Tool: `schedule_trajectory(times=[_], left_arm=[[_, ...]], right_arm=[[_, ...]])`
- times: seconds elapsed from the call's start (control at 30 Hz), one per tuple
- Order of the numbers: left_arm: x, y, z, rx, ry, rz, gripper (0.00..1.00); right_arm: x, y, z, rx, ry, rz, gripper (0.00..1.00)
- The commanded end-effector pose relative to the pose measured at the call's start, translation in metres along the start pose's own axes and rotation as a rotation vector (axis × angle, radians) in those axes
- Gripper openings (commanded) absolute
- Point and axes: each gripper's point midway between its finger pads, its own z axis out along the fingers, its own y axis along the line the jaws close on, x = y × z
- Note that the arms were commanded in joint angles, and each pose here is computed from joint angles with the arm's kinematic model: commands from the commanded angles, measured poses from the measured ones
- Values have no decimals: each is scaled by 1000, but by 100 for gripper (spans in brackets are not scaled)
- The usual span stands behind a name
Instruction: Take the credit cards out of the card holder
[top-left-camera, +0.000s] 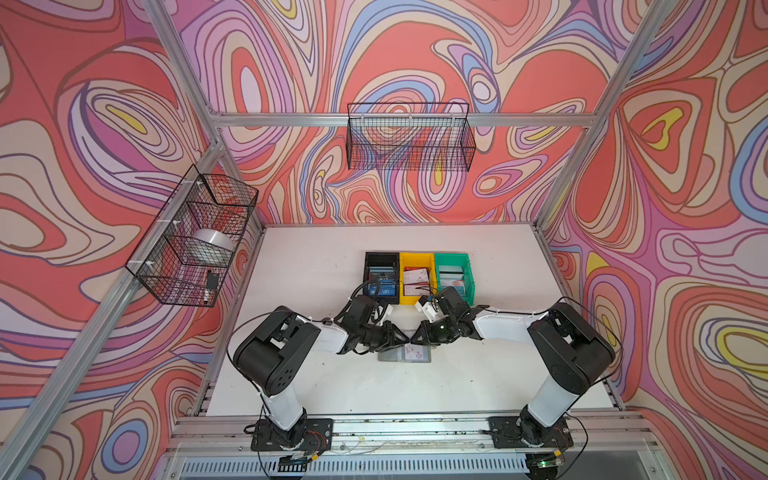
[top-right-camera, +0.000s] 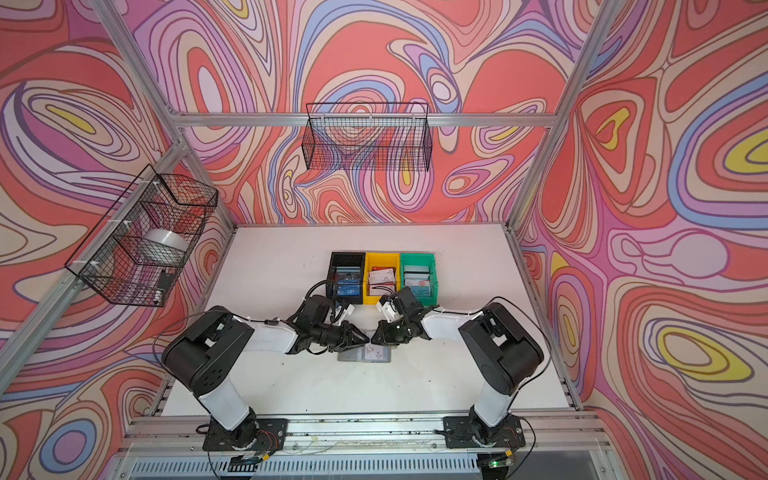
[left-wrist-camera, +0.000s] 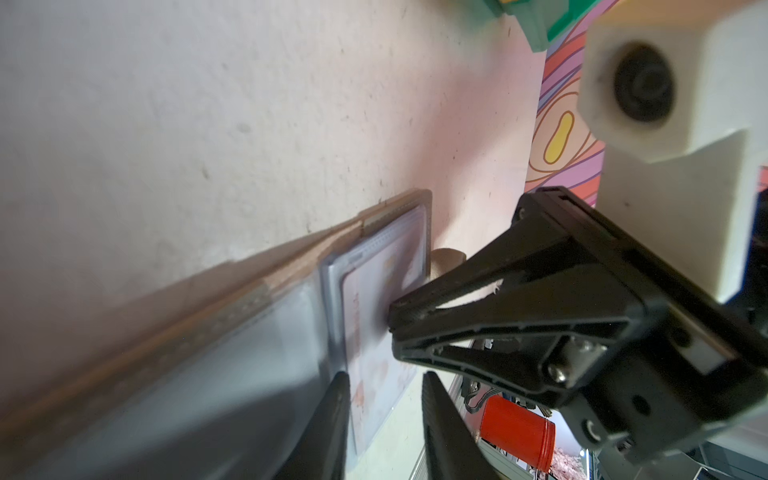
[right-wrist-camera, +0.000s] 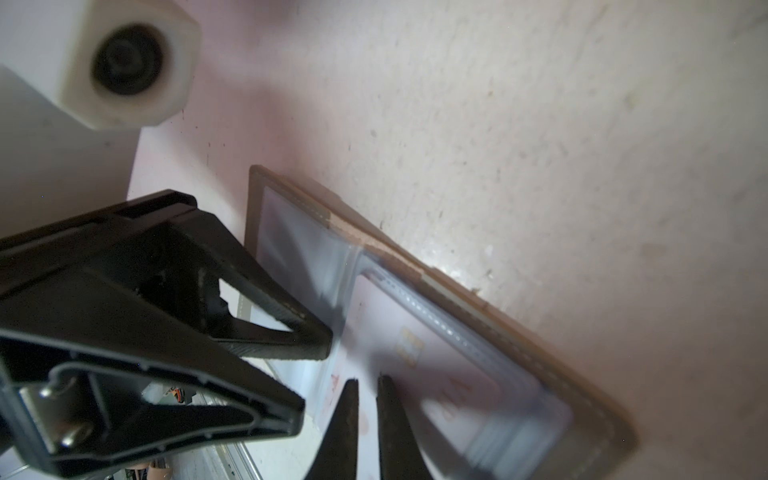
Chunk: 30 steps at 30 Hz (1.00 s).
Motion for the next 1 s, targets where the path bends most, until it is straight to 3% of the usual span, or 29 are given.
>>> schedule_trajectory(times=[0.0,0.97], left_arm=[[0,-1,5,31,2,-3,33],[16,30,3,-100,54,-41,33]], right_arm=[[30,-38,10,120,82,77,14],[34,-41,9,133,86,87,14]])
